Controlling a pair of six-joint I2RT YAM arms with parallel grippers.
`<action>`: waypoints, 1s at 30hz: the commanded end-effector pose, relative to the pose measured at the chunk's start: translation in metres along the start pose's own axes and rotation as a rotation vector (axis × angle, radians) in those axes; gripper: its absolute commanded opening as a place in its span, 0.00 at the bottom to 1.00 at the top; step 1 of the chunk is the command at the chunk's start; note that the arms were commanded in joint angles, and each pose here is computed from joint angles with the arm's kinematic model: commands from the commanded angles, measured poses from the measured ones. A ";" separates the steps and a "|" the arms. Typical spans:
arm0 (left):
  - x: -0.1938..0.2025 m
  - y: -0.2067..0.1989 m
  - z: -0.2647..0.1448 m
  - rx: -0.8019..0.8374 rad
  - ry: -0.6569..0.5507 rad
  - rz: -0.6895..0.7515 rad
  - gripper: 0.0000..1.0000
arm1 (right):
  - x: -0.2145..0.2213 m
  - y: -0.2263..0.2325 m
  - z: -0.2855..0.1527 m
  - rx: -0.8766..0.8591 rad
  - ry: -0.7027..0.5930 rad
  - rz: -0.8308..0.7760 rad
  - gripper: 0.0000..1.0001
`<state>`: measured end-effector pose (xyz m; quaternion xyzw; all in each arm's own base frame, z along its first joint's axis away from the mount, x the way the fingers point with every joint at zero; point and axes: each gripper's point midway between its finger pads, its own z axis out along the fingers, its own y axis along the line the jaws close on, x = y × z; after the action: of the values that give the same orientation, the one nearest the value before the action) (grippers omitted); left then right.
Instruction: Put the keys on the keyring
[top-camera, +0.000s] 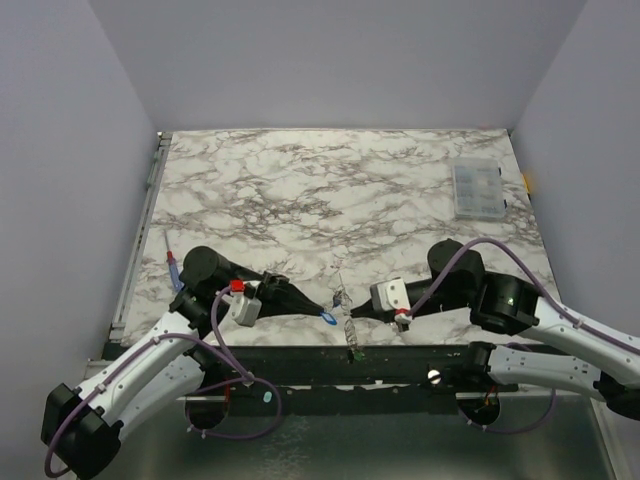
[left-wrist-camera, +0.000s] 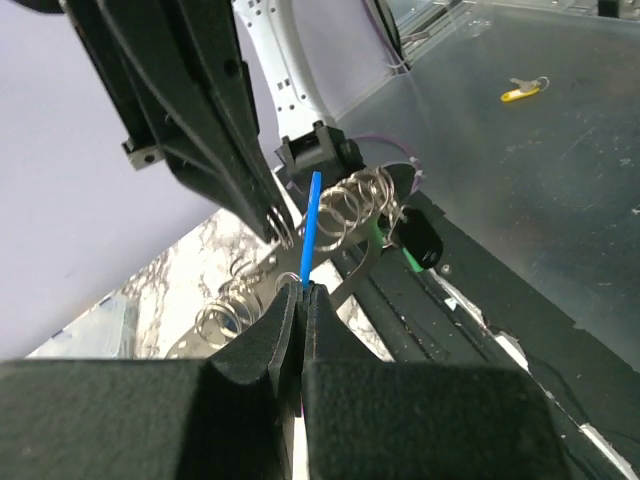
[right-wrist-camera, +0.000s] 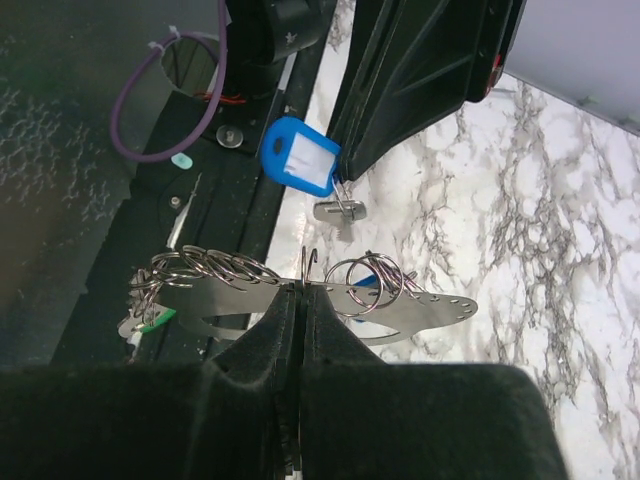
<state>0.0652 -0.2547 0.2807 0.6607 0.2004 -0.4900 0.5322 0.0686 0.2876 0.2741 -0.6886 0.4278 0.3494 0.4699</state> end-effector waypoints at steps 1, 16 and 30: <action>-0.019 -0.009 0.004 0.102 -0.040 0.075 0.00 | -0.009 0.000 0.005 -0.041 -0.023 -0.019 0.01; -0.026 -0.014 0.013 0.166 -0.074 0.098 0.00 | -0.016 0.005 0.012 -0.096 -0.058 -0.028 0.01; -0.020 -0.015 0.017 0.184 -0.081 0.073 0.00 | -0.020 0.004 0.018 -0.124 -0.070 -0.038 0.01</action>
<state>0.0447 -0.2614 0.2855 0.6825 0.1442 -0.5140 0.4991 0.0589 0.3030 0.2593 -0.7135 0.4088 0.3785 0.4248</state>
